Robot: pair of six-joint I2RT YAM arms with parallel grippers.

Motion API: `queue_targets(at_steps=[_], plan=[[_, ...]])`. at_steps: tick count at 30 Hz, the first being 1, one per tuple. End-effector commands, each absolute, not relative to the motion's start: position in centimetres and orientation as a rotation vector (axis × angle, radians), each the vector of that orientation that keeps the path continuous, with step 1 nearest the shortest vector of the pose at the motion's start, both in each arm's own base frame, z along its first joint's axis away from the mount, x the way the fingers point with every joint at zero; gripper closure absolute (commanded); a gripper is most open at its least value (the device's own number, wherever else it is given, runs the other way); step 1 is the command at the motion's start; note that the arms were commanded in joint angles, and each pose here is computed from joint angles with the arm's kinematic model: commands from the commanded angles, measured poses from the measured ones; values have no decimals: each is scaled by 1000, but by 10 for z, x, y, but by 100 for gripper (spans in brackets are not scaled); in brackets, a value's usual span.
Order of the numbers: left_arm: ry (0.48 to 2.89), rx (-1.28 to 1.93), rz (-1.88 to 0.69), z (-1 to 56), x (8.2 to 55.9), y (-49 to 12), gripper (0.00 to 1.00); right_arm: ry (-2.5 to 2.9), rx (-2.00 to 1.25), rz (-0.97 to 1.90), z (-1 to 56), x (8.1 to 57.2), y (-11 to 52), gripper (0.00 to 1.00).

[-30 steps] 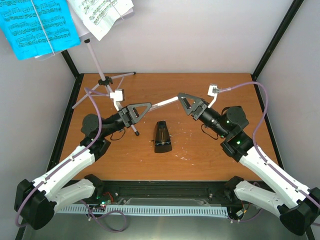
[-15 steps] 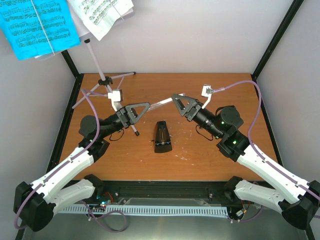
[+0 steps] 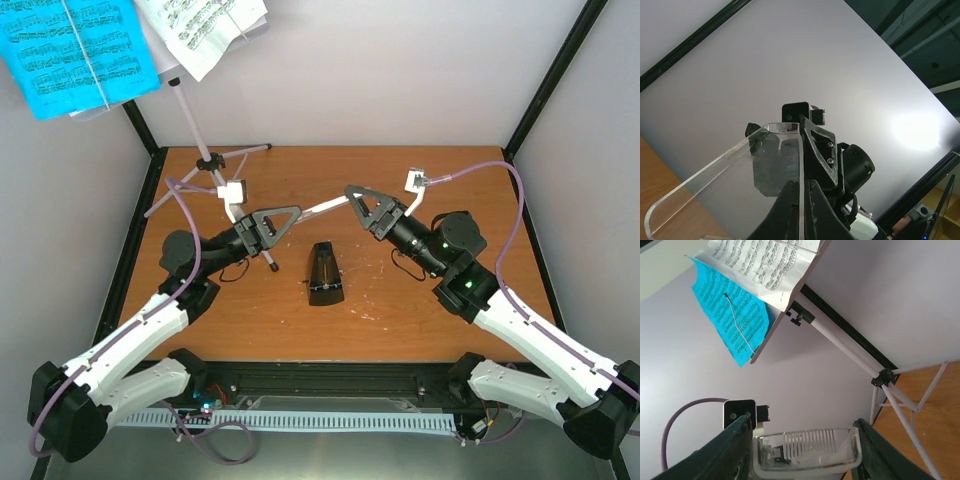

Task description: Pack up the instrument practice props

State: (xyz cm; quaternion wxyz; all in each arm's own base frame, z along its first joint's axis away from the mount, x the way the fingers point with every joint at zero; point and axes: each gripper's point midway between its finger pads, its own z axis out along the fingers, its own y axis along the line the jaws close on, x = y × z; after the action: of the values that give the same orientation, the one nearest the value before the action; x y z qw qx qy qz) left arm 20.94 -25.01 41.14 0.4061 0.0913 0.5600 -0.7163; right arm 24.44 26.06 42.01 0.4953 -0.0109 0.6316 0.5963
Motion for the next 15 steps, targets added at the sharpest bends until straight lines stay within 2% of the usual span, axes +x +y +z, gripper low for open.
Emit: queue_targets(at_steps=[1,4,5,6,9,13,15], plan=[[1365,285,-1800,421,203,-251,100,1518,-20,1438,423,244,260,59],[1381,280,-1782,418,205,-251,99,1520,-15,1425,420,245,258,65],[1396,272,-1771,415,206,-251,94,1521,-16,1418,419,245,257,66],[1408,264,-1755,412,208,-251,87,1526,-15,1406,417,245,256,66],[1479,231,-1680,397,213,-248,57,1547,-23,1350,409,245,251,67],[1595,178,-1585,362,217,-241,22,1600,-36,1231,388,242,237,67],[1662,162,-1552,338,218,-240,11,1643,-53,1167,372,239,230,67]])
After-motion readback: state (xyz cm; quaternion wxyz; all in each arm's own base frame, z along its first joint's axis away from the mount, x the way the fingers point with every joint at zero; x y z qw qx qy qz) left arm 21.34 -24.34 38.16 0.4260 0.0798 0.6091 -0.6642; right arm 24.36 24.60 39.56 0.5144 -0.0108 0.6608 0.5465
